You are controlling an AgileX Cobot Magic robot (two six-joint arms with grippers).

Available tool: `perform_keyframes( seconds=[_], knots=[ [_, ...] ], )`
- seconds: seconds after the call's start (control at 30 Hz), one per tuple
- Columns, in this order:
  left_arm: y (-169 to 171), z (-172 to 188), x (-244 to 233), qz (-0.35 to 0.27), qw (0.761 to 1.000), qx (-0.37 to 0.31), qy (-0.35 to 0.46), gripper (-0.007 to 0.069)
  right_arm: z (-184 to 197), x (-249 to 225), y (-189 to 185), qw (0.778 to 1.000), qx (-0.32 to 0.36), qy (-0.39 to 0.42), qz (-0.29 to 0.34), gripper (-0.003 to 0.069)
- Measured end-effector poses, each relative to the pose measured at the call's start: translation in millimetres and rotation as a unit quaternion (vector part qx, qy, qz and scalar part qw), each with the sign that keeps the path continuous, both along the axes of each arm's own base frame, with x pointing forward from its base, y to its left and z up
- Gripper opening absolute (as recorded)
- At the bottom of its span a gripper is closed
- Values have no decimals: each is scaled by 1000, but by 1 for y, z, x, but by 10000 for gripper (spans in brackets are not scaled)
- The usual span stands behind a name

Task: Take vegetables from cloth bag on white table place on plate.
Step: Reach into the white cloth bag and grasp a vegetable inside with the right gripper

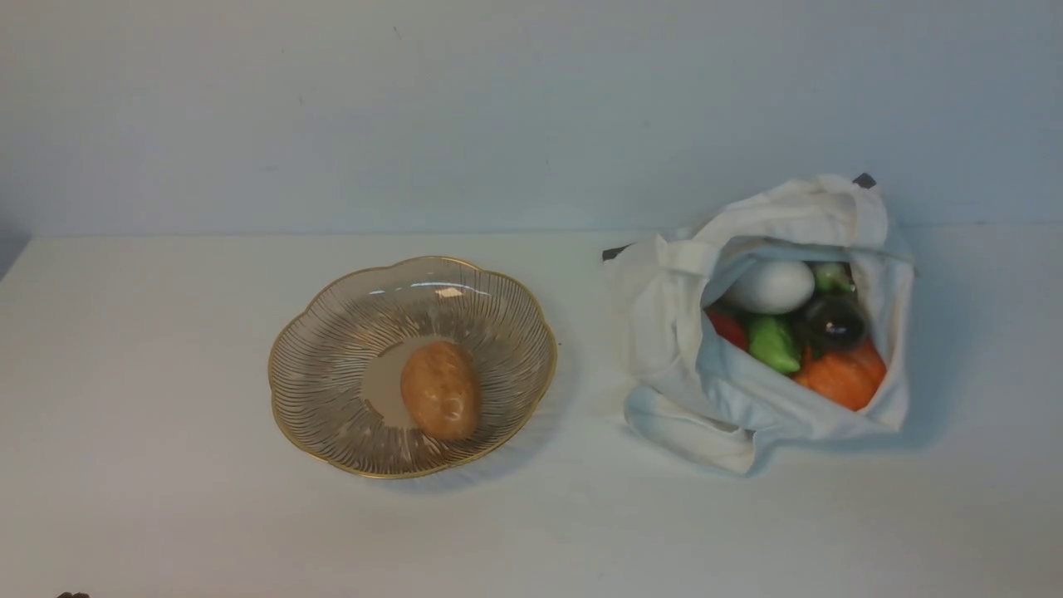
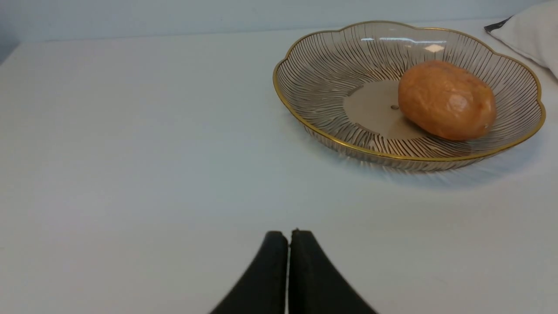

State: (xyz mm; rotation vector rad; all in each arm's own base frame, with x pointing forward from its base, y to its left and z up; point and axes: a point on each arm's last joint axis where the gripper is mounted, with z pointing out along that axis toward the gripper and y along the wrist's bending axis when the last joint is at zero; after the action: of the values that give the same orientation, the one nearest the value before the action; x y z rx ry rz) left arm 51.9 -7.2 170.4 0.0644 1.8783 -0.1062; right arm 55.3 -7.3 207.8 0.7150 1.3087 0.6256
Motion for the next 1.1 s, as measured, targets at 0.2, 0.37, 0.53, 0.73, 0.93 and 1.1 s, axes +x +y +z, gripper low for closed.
perform_keyframes(
  seconds=[0.2,0.37,0.53,0.73,0.93,1.1],
  knots=[
    [0,0,0,0,1000,0,0,-8,6,-2,-6,998,33,-37,-27,-15],
    [0,0,0,0,1000,0,0,-8,25,-6,-8,995,37,-80,-40,-15],
    [0,0,0,0,1000,0,0,-8,89,-10,6,992,-107,-60,16,-15],
    [0,0,0,0,1000,0,0,-8,141,26,20,954,-242,123,128,-15],
    [0,0,0,0,1000,0,0,-8,150,107,25,864,-299,311,260,-15],
    [0,0,0,0,1000,0,0,-8,141,165,31,820,-317,362,310,-13]
  ],
)
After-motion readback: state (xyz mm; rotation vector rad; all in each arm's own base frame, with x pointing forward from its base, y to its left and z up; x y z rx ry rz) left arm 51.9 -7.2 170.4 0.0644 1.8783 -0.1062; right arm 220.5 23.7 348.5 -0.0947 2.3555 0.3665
